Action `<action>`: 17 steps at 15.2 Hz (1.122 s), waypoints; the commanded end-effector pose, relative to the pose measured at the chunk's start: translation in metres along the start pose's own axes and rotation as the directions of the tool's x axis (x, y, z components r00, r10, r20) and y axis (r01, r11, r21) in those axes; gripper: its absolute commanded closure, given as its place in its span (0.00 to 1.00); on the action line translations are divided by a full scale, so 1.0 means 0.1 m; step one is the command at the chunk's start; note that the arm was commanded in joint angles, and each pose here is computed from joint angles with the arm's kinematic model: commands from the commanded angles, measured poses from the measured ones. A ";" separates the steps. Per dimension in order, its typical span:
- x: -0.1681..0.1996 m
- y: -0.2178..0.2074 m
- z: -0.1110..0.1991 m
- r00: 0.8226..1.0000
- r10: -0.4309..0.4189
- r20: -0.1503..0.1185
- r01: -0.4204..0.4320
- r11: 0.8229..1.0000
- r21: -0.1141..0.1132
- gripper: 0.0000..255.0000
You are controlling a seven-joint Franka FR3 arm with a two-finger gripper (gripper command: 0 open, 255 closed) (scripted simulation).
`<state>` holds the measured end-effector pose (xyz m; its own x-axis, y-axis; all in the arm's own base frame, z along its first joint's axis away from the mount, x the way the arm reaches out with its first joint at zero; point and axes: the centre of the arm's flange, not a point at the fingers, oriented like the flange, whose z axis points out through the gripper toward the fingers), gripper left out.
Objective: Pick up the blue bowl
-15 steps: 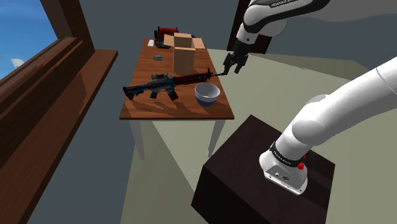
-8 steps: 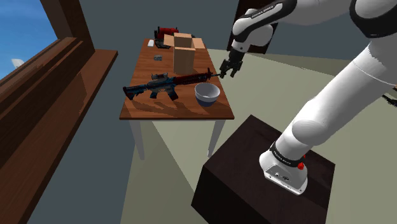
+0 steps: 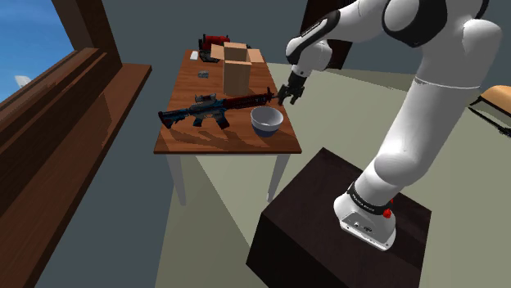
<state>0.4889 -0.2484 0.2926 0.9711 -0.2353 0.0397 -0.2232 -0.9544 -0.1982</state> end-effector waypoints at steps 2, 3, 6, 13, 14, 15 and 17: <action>0.20 0.24 0.24 1.000 0.009 -0.007 -0.009 1.000 0.006 0.00; 0.26 0.32 0.32 1.000 0.012 -0.009 -0.012 1.000 0.008 0.00; 0.47 0.55 0.57 1.000 0.021 -0.015 -0.021 1.000 0.013 0.00; 0.94 1.10 1.14 0.999 0.043 -0.030 -0.043 0.999 0.025 0.00; 0.94 1.10 1.15 0.999 0.044 -0.030 -0.043 0.999 0.025 0.00; 0.94 1.11 1.20 0.999 0.044 -0.030 -0.043 0.999 0.025 0.00; 0.94 1.13 1.30 0.999 0.044 -0.030 -0.043 0.999 0.025 0.00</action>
<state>0.5659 -0.3531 0.1519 0.9576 -0.2818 0.0600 -0.2622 -0.9386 -0.2242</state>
